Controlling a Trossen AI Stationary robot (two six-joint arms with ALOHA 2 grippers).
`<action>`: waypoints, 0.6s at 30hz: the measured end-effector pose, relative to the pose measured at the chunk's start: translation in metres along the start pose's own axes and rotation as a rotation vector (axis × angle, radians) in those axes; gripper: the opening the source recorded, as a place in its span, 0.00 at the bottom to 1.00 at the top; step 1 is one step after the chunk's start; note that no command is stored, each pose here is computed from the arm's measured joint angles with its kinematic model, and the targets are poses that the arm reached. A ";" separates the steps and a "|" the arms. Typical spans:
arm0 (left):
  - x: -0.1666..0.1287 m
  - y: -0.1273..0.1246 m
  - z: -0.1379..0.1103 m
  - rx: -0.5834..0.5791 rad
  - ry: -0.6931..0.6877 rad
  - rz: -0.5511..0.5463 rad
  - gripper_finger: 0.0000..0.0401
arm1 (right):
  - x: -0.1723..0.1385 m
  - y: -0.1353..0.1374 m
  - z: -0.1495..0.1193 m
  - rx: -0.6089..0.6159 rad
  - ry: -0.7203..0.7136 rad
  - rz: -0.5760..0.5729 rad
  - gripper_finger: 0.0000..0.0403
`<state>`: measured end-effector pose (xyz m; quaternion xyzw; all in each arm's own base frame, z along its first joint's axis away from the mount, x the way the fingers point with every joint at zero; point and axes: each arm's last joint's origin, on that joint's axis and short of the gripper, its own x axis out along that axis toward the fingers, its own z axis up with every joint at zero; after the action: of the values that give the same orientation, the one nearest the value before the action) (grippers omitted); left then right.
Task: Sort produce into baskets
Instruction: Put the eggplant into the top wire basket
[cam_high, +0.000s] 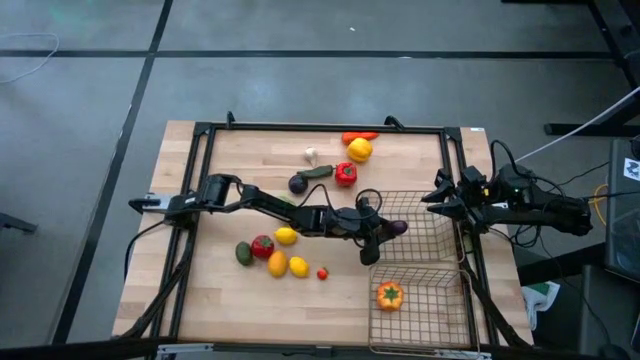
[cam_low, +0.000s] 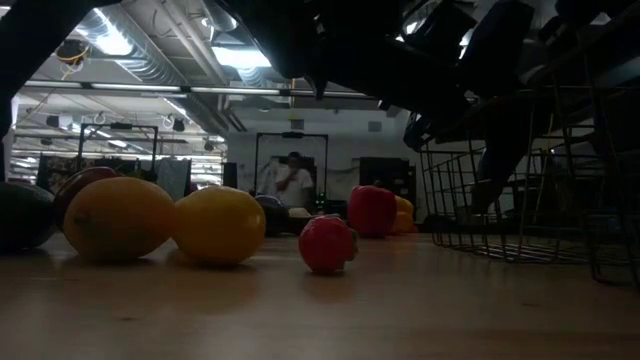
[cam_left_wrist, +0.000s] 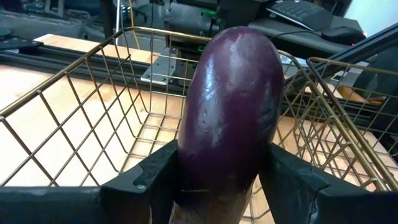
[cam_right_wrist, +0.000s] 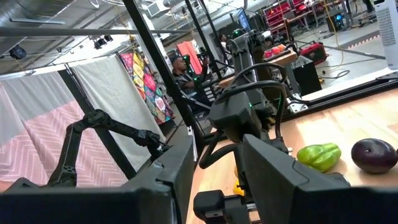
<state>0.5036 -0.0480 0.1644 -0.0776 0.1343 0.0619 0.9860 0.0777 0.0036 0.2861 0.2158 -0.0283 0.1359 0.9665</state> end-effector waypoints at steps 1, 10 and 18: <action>0.000 0.000 0.000 -0.003 0.000 0.000 0.49 | 0.000 0.000 0.000 0.000 0.000 0.000 0.34; 0.000 -0.002 0.002 0.004 -0.029 -0.010 0.49 | 0.000 0.000 0.000 0.002 0.000 0.000 0.34; 0.000 0.000 0.002 -0.007 -0.026 -0.007 0.49 | 0.000 0.000 0.000 0.002 0.000 0.000 0.34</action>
<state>0.5043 -0.0480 0.1667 -0.0807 0.1212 0.0597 0.9875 0.0777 0.0036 0.2861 0.2167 -0.0282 0.1361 0.9663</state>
